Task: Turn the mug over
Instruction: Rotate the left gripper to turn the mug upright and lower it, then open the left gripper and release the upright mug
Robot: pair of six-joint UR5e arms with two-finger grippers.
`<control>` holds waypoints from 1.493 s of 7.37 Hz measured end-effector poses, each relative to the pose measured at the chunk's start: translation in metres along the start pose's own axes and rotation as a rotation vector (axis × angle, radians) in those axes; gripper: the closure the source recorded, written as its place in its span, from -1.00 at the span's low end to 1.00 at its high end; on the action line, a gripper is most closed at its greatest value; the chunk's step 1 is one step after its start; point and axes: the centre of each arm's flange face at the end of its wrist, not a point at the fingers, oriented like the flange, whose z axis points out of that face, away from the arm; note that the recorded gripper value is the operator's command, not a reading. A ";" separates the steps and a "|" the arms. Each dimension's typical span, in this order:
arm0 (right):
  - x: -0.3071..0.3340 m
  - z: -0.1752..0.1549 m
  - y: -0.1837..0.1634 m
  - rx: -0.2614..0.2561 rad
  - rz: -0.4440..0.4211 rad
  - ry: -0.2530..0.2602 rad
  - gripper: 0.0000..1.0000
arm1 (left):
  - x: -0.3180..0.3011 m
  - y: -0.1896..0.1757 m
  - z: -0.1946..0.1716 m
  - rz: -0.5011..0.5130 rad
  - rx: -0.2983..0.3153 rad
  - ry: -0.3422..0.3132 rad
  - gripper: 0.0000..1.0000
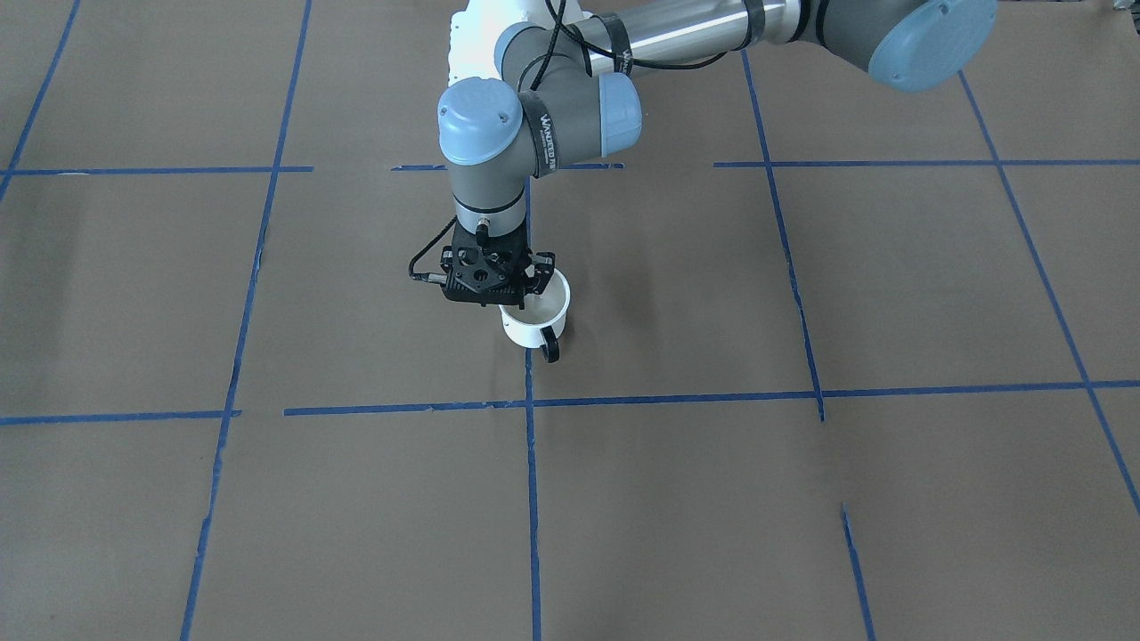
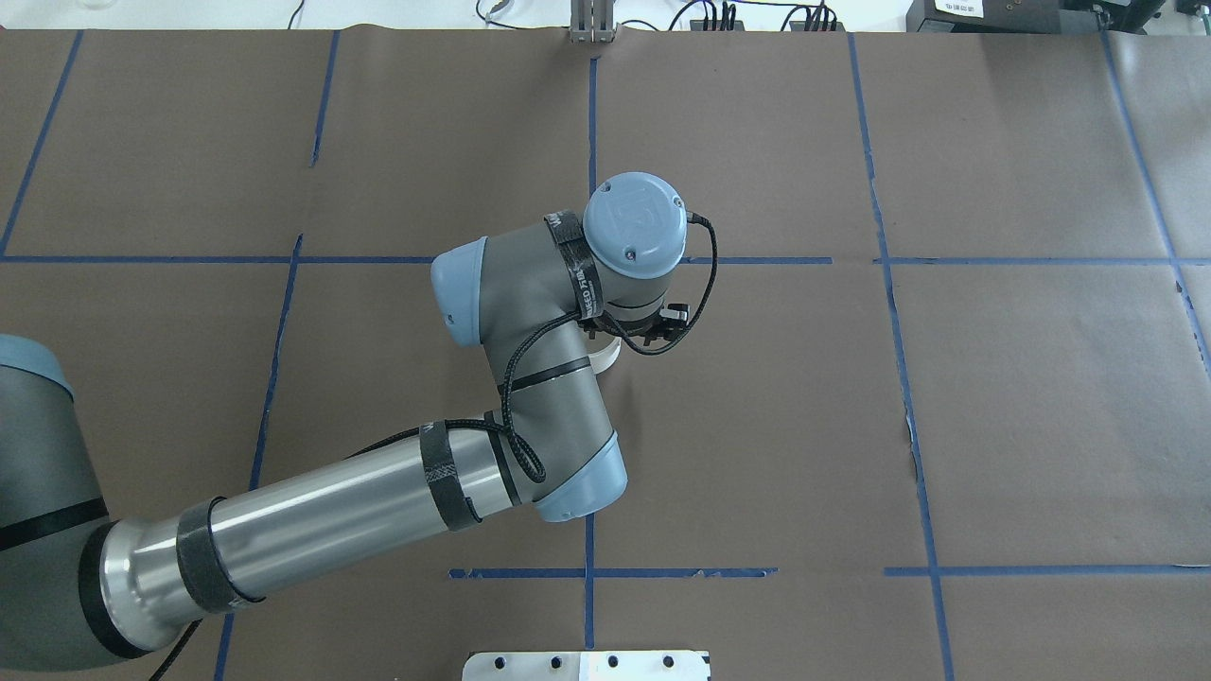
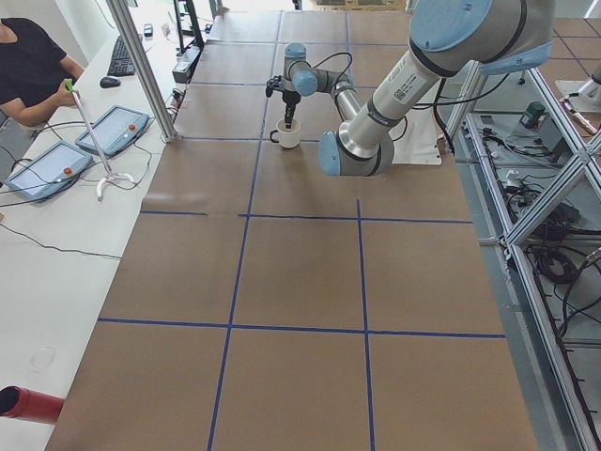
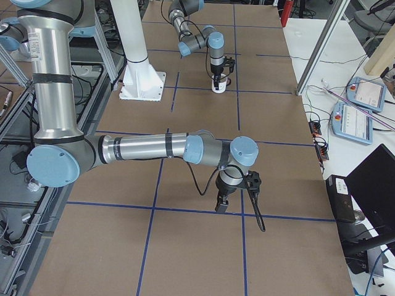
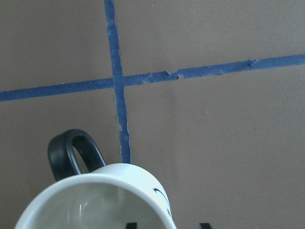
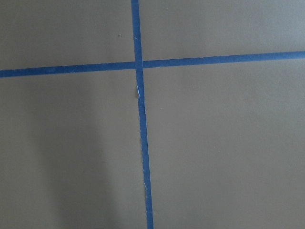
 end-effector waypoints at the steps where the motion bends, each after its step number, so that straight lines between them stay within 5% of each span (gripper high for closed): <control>1: 0.000 0.000 0.000 0.000 0.000 0.000 -1.00 | 0.000 0.000 -0.003 0.002 0.002 0.002 -1.00; 7: 0.000 0.000 0.000 -0.001 0.001 0.000 -1.00 | -0.027 -0.032 -0.116 0.099 0.068 -0.005 -1.00; 11: 0.001 0.001 0.000 -0.002 0.001 0.000 -1.00 | -0.139 -0.068 -0.166 0.247 0.128 -0.038 -1.00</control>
